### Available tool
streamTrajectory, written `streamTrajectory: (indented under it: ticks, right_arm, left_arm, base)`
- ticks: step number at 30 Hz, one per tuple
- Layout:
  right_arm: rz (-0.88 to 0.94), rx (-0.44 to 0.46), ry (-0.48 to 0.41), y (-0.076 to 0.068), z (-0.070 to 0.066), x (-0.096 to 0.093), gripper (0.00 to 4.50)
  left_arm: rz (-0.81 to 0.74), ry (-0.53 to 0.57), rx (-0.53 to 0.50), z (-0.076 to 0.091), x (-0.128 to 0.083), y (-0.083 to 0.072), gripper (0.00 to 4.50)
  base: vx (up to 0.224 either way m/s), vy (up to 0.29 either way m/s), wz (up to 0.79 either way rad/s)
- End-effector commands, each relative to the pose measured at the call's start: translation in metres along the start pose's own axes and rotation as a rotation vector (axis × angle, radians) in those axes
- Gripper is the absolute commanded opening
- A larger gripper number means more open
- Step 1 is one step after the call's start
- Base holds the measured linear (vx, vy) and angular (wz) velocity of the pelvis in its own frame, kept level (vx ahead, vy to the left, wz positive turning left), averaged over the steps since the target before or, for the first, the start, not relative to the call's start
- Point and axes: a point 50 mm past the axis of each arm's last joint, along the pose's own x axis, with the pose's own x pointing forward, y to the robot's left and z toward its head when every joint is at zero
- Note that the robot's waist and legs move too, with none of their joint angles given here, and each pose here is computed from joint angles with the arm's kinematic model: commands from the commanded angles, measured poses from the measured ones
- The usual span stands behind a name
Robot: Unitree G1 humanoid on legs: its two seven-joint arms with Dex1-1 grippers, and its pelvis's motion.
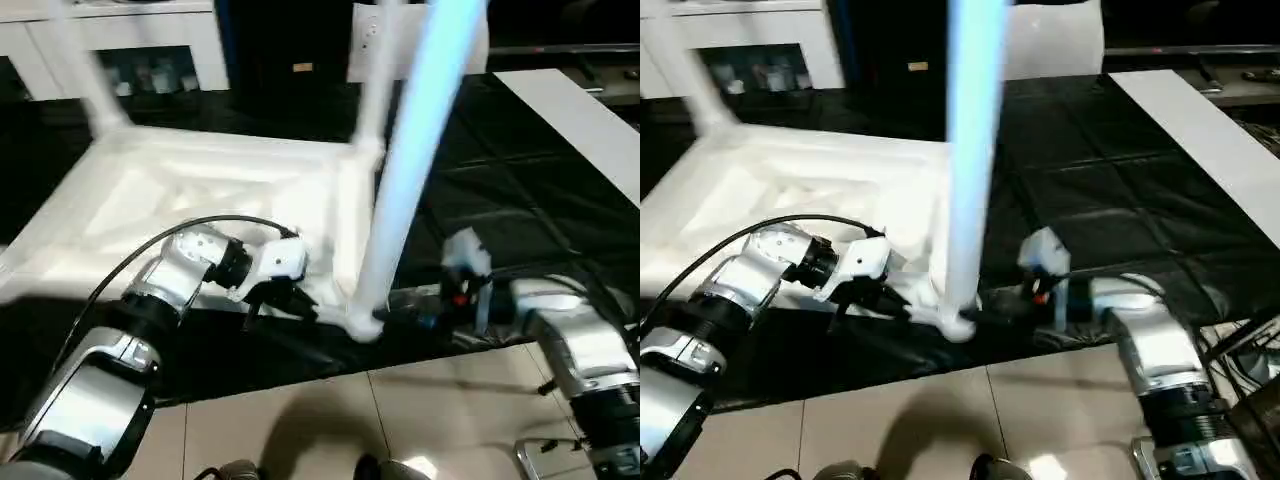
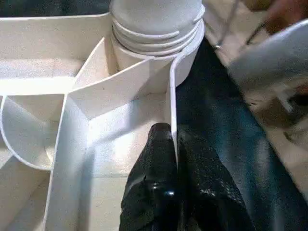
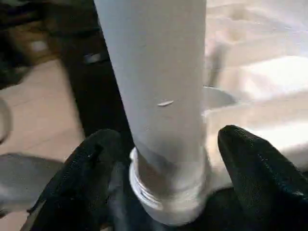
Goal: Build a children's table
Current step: Rotate leg to tighten
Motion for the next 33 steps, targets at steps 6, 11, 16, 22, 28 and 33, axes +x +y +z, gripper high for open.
streamTrajectory:
  ticks: [6,11,16,22,28,33]
  right_arm:
    - [0.108,-0.016,0.021,0.0,0.007,0.002,2.88]
    - [0.145,-0.009,0.026,0.001,0.008,0.003,2.44]
    - [0.179,0.005,0.03,0.004,0.007,0.005,2.09]
    - [0.168,0.045,-0.002,0.008,0.005,0.009,2.04]
    - [-0.074,0.132,-0.055,0.007,-0.002,0.026,2.04]
    - [-0.291,0.215,-0.083,0.004,-0.007,0.053,2.03]
  left_arm:
    - [-0.099,0.013,0.068,0.009,0.008,0.0,0.0]
    - [-0.102,0.017,0.073,0.008,0.006,0.0,0.0]
    - [-0.1,0.028,0.07,0.005,0.005,0.0,0.0]
    - [-0.043,-0.002,0.032,0.004,0.005,0.003,0.0]
    - [0.189,-0.087,-0.099,0.012,0.013,0.019,0.0]
    - [0.379,-0.165,-0.201,0.029,0.027,0.035,0.0]
  base:
    - [0.0,0.0,0.0]
    - [0.0,0.0,0.0]
    - [0.0,0.0,0.0]
    - [0.0,0.0,0.0]
    - [0.0,0.0,0.0]
    - [0.0,0.0,0.0]
